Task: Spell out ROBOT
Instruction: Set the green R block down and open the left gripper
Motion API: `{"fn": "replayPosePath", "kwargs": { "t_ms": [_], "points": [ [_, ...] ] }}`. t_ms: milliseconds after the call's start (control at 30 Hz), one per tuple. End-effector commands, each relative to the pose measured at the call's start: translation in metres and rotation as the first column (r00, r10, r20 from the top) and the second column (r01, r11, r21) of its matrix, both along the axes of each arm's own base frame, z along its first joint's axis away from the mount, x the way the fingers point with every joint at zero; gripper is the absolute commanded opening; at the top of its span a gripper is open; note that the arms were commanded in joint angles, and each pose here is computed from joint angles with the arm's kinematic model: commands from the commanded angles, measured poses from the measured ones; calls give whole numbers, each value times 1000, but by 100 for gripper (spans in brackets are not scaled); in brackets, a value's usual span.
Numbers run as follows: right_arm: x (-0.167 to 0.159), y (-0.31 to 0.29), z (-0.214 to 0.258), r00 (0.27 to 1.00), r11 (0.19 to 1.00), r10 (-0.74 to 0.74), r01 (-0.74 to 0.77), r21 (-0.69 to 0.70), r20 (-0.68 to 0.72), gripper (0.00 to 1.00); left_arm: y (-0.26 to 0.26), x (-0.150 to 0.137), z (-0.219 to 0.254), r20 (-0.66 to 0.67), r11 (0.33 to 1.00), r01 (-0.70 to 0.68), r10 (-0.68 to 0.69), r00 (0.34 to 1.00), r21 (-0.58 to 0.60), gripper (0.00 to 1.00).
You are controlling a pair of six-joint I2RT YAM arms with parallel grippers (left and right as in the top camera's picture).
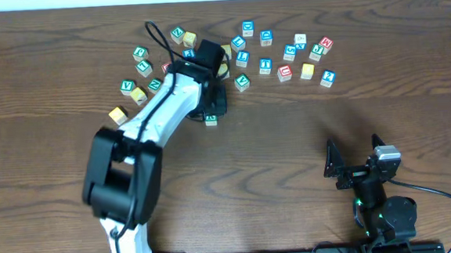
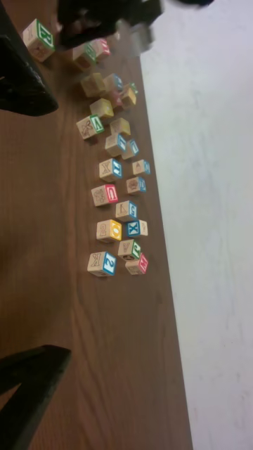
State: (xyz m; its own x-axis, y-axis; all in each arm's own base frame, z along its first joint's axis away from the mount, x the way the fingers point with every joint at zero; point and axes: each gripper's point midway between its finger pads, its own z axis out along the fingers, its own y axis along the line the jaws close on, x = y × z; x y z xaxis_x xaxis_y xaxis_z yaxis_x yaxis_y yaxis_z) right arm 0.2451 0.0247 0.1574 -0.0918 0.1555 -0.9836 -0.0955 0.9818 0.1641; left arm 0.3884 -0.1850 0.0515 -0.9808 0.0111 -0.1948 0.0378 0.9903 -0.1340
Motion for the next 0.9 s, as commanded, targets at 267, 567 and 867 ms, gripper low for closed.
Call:
{"fn": "replayPosePath", "kwargs": {
  "t_ms": [267,567,867],
  "points": [
    [0,-1,-1,1000,1000,-4,4,-15,2,99,6,3,94,192,999,23,-14,981,-45,54],
    [0,-1,-1,1000,1000,-4,4,-15,2,99,31,-10,139,277,1000,15,-15,961,1,67],
    [0,-1,-1,1000,1000,-4,4,-15,2,99,96,-15,166,303,996,-93,84,949,15,67]
  ]
}}
